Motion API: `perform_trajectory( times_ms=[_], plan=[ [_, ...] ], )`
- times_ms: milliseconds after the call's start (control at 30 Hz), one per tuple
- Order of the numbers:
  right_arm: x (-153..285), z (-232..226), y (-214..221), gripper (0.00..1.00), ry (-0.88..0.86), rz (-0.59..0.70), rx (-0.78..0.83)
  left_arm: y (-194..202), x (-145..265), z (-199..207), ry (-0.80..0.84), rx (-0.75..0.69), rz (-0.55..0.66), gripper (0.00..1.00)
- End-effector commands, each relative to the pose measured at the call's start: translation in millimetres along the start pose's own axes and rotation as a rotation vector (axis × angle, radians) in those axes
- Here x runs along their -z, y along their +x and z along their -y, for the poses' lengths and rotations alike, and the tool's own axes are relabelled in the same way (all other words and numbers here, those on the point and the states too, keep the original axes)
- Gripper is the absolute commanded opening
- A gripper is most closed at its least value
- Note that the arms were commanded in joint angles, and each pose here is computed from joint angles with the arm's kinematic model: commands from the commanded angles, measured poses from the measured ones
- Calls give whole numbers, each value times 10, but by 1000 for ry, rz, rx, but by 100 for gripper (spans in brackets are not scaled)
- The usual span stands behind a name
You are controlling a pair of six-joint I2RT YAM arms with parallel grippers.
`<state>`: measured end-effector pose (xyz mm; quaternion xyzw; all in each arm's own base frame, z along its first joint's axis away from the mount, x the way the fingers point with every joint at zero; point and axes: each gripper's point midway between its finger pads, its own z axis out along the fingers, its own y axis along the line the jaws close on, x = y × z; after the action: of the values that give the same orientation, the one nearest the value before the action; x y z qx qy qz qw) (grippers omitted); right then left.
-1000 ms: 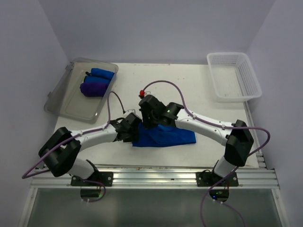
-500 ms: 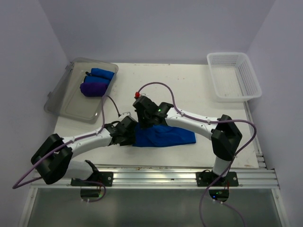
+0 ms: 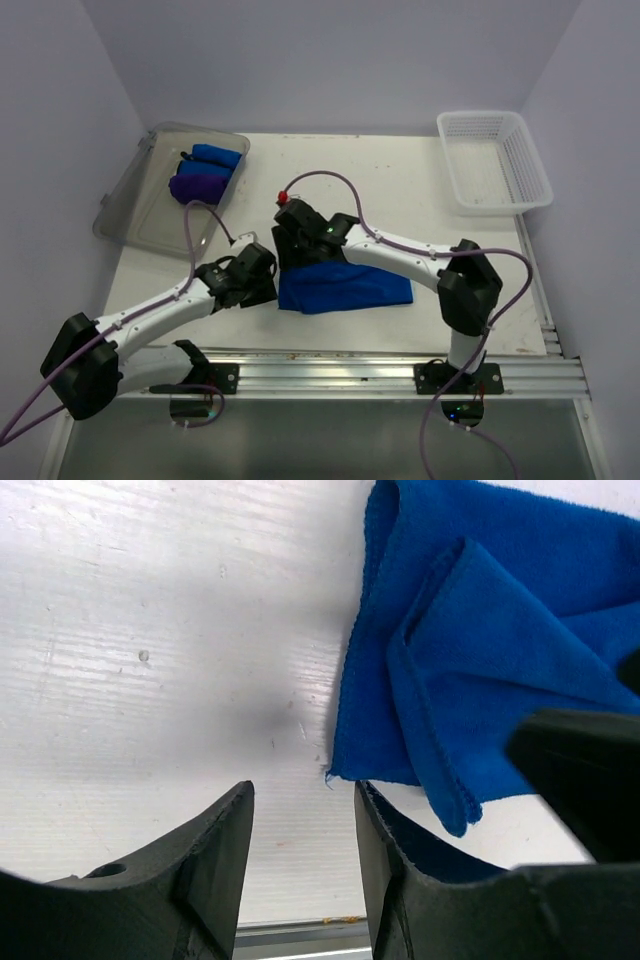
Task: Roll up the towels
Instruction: Fold the towel
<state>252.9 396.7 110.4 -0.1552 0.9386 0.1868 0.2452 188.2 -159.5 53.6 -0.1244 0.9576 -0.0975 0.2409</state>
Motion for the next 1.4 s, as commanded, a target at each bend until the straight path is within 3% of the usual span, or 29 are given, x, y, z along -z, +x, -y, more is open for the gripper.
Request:
perform_trajectory(
  times_ms=[0, 100, 200, 300, 900, 1067, 1233, 1300, 1367],
  plan=[
    [623, 206, -429, 52, 9, 176, -39, -187, 46, 72, 17, 38, 54, 49],
    [809, 739, -398, 43, 67, 213, -123, -237, -9, 244, 54, 5, 41, 51],
    [804, 1314, -166, 37, 140, 171, -216, -279, -92, 443, 79, -33, 11, 51],
    [906, 1630, 22, 37, 177, 172, -269, -306, -165, 590, 87, -44, -17, 52],
    [1051, 1803, 148, 39, 225, 175, -257, -91, -363, 751, 119, -38, -142, 46],
    [1065, 1851, 130, 40, 249, 178, -253, 13, -423, 764, 121, -61, -184, 35],
    [962, 1918, 150, 40, 276, 137, -218, -77, -312, 792, 125, -65, -152, 7],
    [922, 1903, 105, 40, 277, 112, -181, -155, -251, 772, 114, -60, -118, 0],
    [808, 1829, 60, 38, 257, 77, -171, -238, -184, 783, 117, -53, -84, 0]
  ],
)
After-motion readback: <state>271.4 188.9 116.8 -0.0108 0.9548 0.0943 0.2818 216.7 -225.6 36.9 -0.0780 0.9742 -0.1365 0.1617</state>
